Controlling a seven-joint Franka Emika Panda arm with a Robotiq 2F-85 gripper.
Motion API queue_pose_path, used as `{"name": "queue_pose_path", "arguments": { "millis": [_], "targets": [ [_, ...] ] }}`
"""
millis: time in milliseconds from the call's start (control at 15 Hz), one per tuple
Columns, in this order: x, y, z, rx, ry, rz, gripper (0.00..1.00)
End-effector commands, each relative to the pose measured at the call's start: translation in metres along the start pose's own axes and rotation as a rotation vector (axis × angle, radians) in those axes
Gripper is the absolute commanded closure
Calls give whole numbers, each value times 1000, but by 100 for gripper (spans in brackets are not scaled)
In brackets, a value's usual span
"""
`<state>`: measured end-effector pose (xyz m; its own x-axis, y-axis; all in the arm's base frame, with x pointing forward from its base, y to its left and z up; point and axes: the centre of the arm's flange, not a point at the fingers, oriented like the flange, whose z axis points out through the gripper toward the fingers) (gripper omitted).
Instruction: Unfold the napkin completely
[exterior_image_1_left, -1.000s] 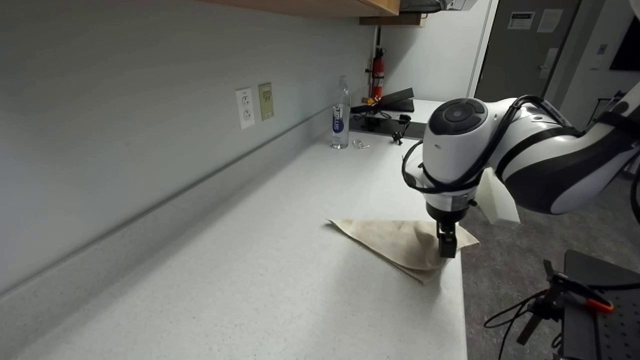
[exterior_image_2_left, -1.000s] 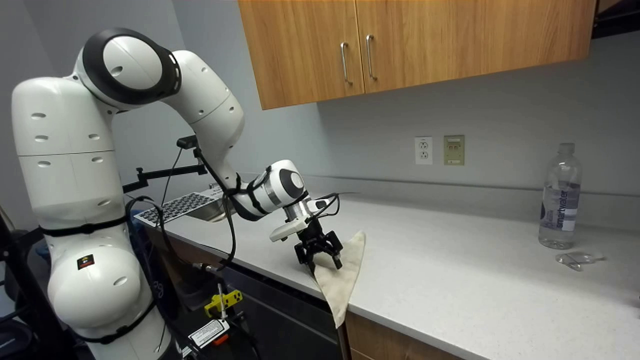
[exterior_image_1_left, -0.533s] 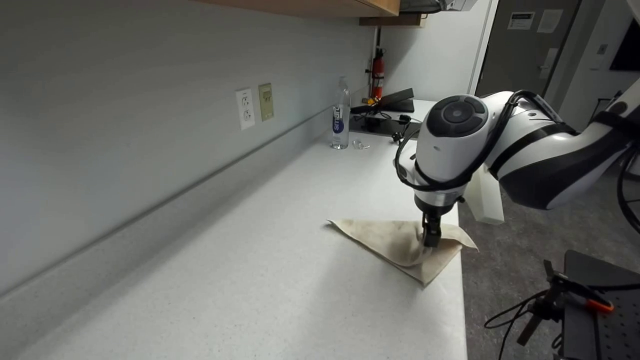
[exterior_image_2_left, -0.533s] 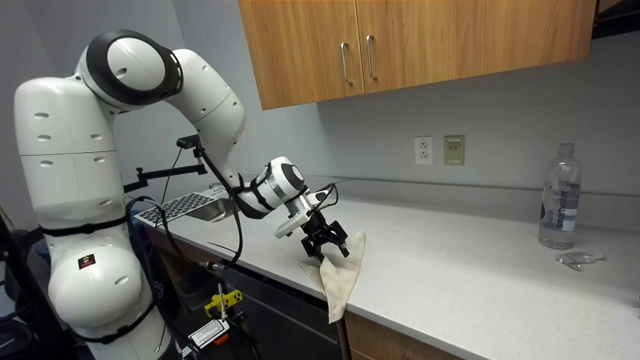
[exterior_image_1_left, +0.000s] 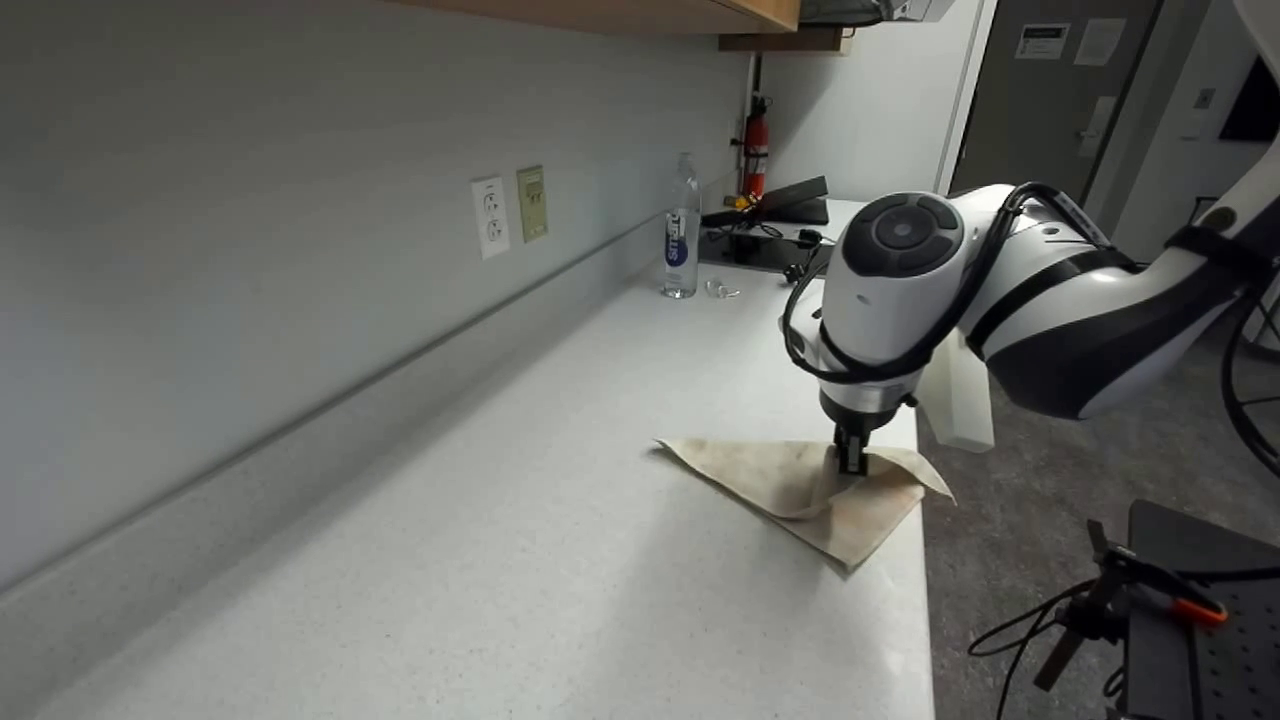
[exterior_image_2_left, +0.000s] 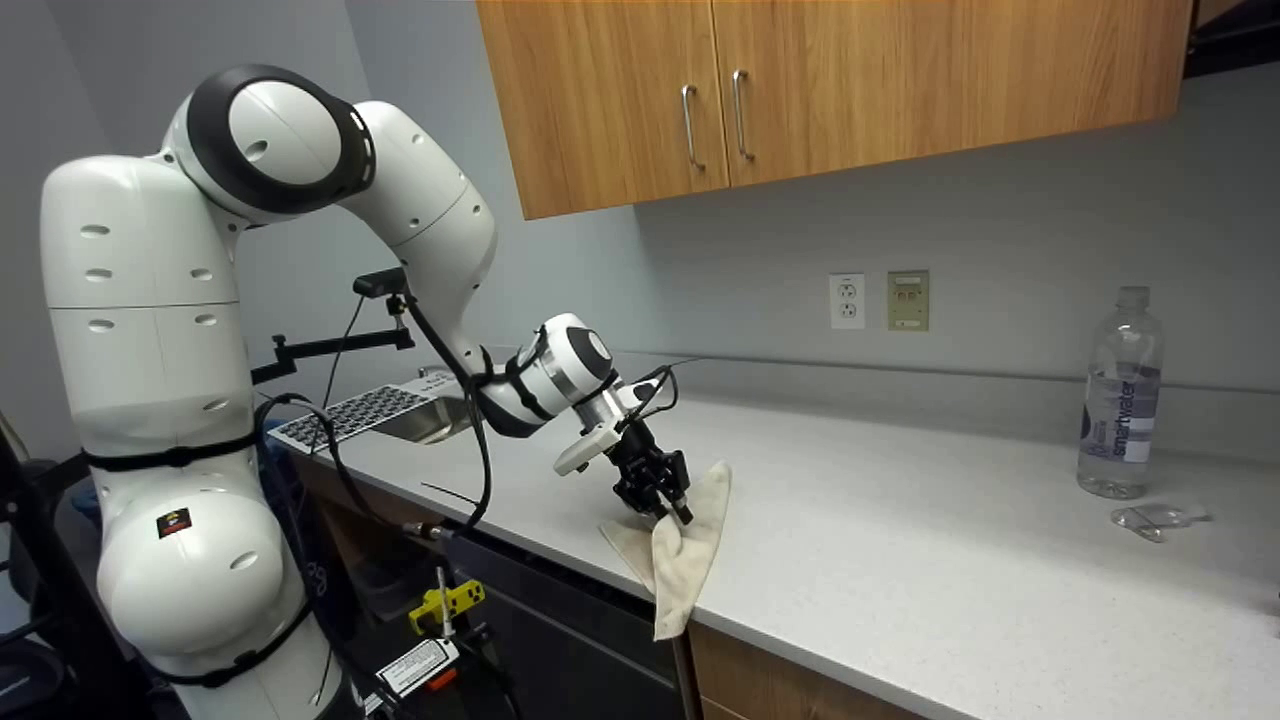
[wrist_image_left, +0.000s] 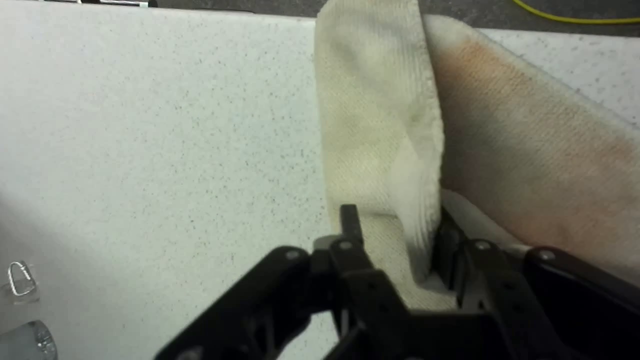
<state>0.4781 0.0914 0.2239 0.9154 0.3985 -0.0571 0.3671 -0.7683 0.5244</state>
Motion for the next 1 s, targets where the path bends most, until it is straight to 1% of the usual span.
{"name": "queue_pose_path", "arguments": {
  "millis": [0, 67, 133, 400, 467, 600, 800, 933],
  "targets": [
    [5, 6, -2, 39, 5, 55, 94],
    [4, 10, -2, 35, 3, 81, 98],
    [4, 15, -1, 30, 3, 106, 100],
    [5, 38, 7, -52, -15, 221, 99],
    [5, 46, 13, -87, -24, 257, 99],
    [6, 59, 22, -132, -43, 325, 99],
    [10, 73, 34, -183, -73, 419, 99],
    [14, 76, 40, -212, -101, 467, 99]
  ]
}}
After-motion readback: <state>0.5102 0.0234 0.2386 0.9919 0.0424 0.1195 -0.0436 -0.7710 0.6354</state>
